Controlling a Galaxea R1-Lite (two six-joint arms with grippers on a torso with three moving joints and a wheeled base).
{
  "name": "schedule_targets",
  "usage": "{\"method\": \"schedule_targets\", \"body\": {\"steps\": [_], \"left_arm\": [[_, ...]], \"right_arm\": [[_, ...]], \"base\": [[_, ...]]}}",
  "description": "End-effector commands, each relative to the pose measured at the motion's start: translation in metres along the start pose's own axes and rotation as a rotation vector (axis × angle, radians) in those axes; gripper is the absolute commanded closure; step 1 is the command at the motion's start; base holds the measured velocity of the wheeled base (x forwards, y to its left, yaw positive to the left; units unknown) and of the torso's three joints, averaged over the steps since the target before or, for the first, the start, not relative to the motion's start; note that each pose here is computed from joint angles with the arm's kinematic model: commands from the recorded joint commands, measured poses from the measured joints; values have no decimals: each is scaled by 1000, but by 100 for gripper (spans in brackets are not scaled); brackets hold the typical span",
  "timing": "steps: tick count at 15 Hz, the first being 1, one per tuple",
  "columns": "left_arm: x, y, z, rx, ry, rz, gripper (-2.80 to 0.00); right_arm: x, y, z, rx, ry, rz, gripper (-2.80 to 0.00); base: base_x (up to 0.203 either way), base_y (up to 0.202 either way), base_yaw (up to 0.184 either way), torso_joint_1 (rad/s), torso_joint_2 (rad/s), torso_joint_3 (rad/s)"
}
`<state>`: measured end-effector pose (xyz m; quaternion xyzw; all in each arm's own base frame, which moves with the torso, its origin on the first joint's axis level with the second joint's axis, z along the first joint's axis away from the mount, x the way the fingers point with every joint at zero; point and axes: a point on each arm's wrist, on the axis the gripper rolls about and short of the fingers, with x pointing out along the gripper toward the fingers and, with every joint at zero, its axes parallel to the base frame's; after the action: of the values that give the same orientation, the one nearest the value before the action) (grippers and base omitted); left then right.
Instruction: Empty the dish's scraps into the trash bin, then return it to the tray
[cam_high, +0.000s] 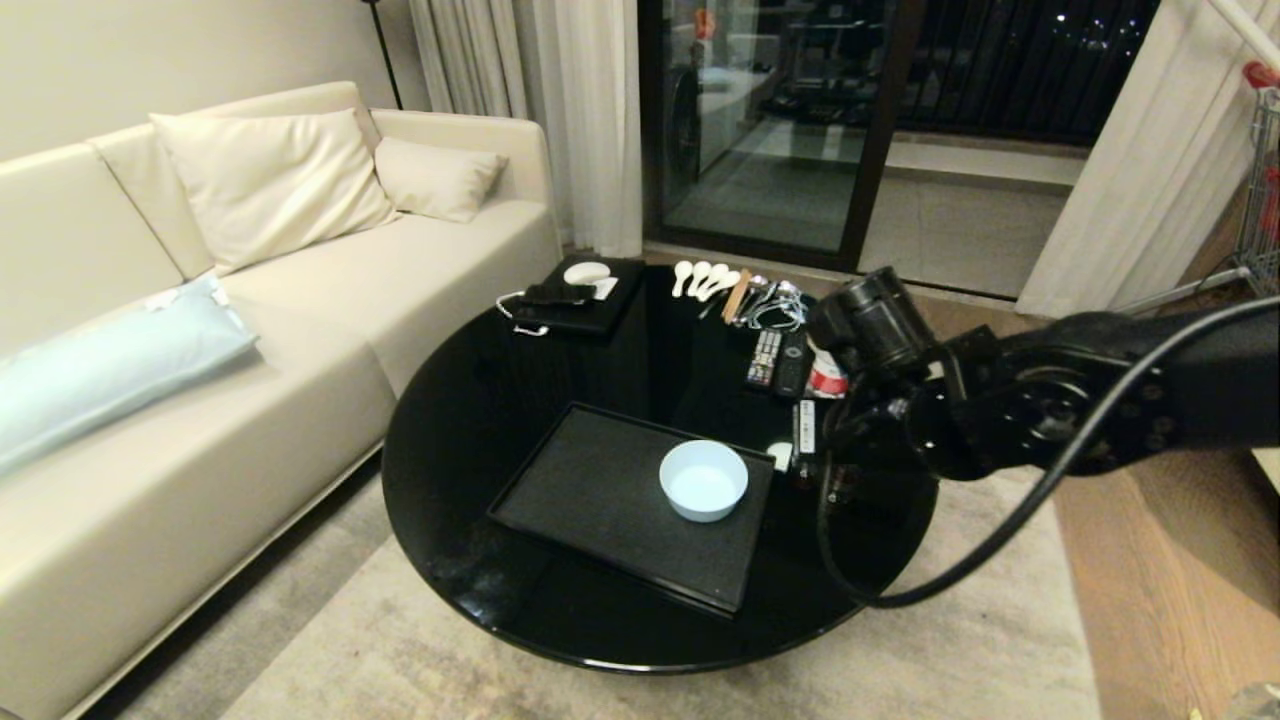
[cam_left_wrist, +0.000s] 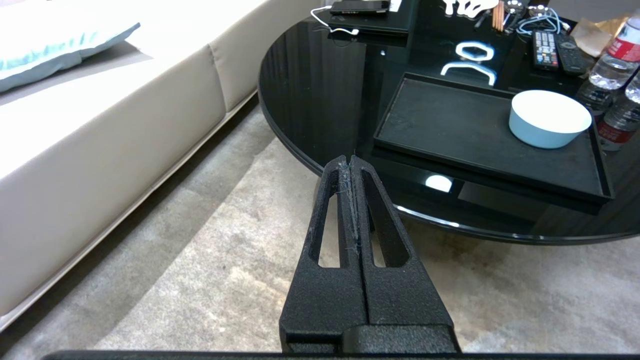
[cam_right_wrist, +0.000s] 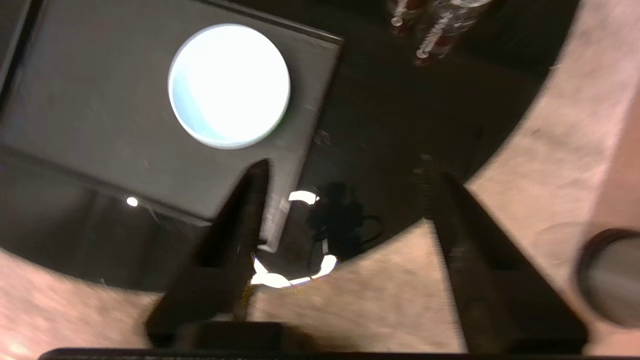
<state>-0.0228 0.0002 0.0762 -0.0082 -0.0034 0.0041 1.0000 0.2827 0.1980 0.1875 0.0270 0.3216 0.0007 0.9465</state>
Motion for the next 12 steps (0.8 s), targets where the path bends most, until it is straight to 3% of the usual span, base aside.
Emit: {"method": "schedule_targets", "body": {"steps": [1,6,12], "left_arm": [[0,0,0,0,-1,1,0],[0,0,0,0,-1,1,0],[0,0,0,0,-1,1,0]], "right_arm": [[-38,-27,-9,-22,-38,14,0],[-71,-77,-38,-56,-108,-4,0],[-74,-159,-68,33,-207,-229,0]], "base": [[0,0,0,0,0,0],[0,0,0,0,0,0],[0,0,0,0,0,0]]}}
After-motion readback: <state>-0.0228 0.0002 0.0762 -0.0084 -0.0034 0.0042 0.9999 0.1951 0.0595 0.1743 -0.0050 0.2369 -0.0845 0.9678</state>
